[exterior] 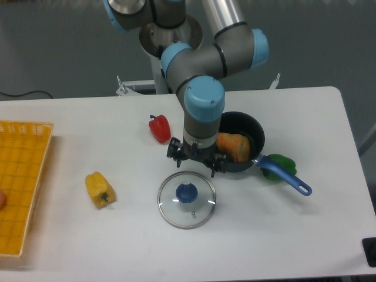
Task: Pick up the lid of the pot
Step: 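Move the gripper over the blue knob of the glass lid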
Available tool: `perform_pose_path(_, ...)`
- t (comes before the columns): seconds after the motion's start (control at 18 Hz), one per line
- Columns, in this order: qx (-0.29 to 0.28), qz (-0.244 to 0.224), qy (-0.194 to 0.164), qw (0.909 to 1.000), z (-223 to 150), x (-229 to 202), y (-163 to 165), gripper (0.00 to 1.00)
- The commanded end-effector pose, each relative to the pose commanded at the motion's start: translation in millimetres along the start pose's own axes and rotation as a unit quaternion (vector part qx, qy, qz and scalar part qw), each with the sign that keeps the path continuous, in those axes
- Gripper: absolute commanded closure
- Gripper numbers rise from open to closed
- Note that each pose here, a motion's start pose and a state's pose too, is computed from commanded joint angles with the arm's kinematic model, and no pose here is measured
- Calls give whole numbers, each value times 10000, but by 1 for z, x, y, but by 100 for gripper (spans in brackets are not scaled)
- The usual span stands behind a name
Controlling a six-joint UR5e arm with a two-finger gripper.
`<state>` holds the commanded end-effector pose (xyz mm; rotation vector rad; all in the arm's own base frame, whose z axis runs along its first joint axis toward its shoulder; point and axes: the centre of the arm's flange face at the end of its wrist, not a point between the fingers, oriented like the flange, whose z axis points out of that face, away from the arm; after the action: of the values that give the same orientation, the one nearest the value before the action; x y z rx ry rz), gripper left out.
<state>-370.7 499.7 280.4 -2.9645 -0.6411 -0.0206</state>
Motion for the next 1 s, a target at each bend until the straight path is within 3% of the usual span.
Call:
perform_pose_path(0.28, 235, -488, -116, 9985, 11, 3, -16, 0)
perform_pose_path(1.0, -132, -342, -239, 9990, 49, 19, -19, 0)
